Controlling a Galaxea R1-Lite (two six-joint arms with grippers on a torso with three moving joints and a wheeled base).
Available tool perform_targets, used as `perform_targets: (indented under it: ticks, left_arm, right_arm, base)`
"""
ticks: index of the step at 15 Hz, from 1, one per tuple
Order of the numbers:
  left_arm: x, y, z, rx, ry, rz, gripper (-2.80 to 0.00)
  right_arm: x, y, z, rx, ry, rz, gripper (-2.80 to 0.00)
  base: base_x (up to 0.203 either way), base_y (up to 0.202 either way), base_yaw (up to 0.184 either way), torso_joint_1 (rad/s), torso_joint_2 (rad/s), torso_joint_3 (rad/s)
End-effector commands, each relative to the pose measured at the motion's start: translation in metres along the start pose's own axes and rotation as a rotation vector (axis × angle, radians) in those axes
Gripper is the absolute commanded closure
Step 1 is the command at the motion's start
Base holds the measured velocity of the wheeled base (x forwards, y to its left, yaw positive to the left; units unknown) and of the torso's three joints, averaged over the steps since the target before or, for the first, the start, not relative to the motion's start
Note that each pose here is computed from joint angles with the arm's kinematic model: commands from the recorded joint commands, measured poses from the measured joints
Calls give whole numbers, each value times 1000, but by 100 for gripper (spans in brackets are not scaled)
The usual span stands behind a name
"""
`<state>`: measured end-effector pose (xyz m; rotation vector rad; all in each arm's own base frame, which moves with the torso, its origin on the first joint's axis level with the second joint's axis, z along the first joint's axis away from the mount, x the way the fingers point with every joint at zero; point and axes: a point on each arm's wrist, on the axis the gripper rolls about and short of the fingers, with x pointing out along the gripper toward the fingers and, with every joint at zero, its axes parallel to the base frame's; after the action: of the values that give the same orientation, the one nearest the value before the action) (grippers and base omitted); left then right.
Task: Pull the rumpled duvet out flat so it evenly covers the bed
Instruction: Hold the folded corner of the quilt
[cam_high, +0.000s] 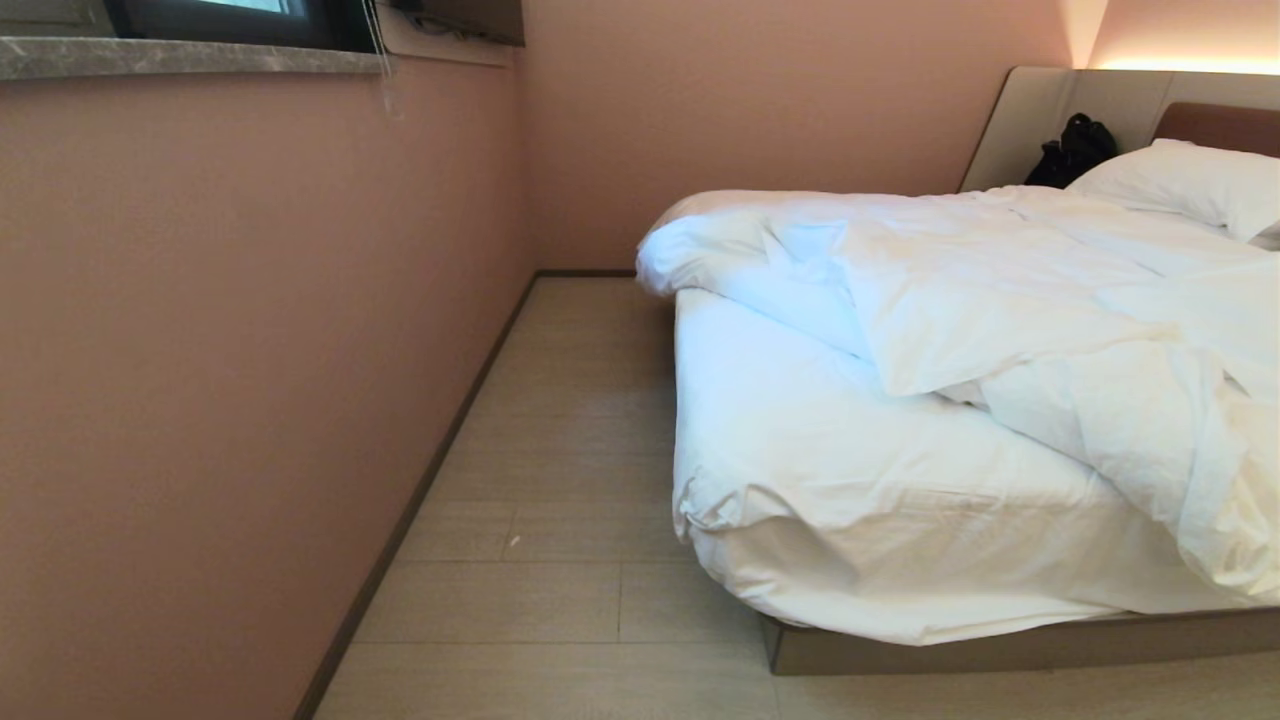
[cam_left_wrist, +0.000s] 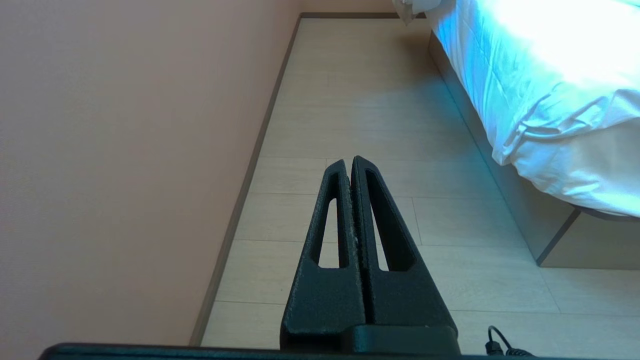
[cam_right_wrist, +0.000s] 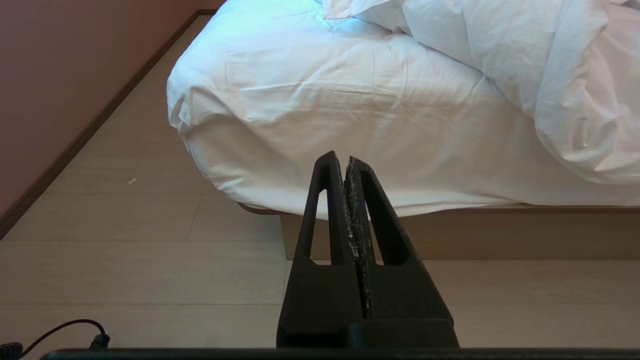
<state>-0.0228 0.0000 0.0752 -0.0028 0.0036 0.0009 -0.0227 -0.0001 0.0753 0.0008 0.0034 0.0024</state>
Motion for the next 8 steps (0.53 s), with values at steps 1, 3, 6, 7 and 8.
perform_targets:
  ticks: [1,3,6,7,8]
  left_arm:
    - [0,0,0,0,-2,1,0]
    - [0,0,0,0,-1,1,0]
    - [0,0,0,0,-1,1,0]
    - [0,0,0,1,-2,1,0]
    - [0,0,0,0,-1,1,0]
  right_arm:
    - [0,0,0,-4,-2,1,0]
    - [0,0,0,-4,0,1,0]
    - [0,0,0,-1,0,-1,0]
    - [0,0,0,-4,0,1,0]
    - [0,0,0,-7,1,1,0]
  base:
    - [0,0,0,0,0,0]
    - [0,0,0,0,0,0]
    - [0,0,0,0,0,0]
    - [0,0,0,0,0,0]
    - [0,0,0,0,0,0]
